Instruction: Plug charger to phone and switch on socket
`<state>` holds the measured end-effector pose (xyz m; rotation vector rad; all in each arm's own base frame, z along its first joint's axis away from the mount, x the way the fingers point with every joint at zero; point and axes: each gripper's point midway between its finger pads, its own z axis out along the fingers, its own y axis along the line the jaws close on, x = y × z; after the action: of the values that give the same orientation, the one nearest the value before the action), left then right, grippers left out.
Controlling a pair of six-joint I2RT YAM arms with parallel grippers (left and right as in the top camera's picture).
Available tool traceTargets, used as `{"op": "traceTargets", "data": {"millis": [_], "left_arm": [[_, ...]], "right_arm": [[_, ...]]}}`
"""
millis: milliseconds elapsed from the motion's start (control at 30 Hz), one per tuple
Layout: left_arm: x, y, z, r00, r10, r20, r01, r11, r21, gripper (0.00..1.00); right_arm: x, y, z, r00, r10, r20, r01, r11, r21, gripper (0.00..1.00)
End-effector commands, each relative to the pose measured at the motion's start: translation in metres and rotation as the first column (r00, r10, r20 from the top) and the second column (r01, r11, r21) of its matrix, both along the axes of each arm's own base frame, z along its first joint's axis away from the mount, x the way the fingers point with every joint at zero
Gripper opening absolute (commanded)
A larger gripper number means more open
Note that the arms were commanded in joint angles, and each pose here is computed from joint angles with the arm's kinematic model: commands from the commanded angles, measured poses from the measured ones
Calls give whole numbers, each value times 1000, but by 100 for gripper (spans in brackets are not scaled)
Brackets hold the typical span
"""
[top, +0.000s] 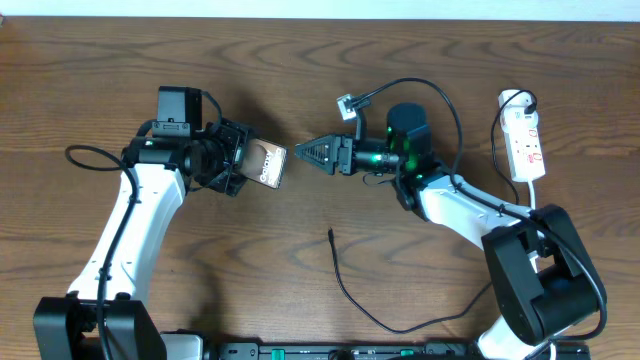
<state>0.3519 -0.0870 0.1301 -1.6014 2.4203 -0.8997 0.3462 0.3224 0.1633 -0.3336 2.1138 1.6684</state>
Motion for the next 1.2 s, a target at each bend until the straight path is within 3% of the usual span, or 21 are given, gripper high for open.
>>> {"op": "traceTargets", "data": {"millis": [0, 200, 400, 667, 833, 1167], "left_arm": [[8, 2, 16, 998, 61, 25, -61, 998, -10, 7], [8, -1, 14, 998, 64, 24, -64, 998, 16, 7], [4, -19, 13, 999, 52, 14, -53, 998, 21, 7], [1, -40, 17, 999, 32, 4, -31, 999, -39, 7], [1, -46, 21, 1000, 14, 10, -13, 997, -74, 8], [0, -49, 22, 1000, 4, 7, -4, 996, -88, 7]], "right_arm": [[-1, 12, -2, 1000, -16, 22, 16, 1000, -18, 66], [-10, 27, -4, 999, -16, 31, 17, 999, -33, 65], [-16, 38, -6, 999, -22, 39, 24, 999, -45, 55], [-22, 47, -8, 999, -24, 43, 26, 998, -57, 52], [-20, 46, -11, 999, -39, 38, 41, 997, -67, 37], [-20, 46, -11, 999, -39, 38, 42, 997, -67, 18]]}}
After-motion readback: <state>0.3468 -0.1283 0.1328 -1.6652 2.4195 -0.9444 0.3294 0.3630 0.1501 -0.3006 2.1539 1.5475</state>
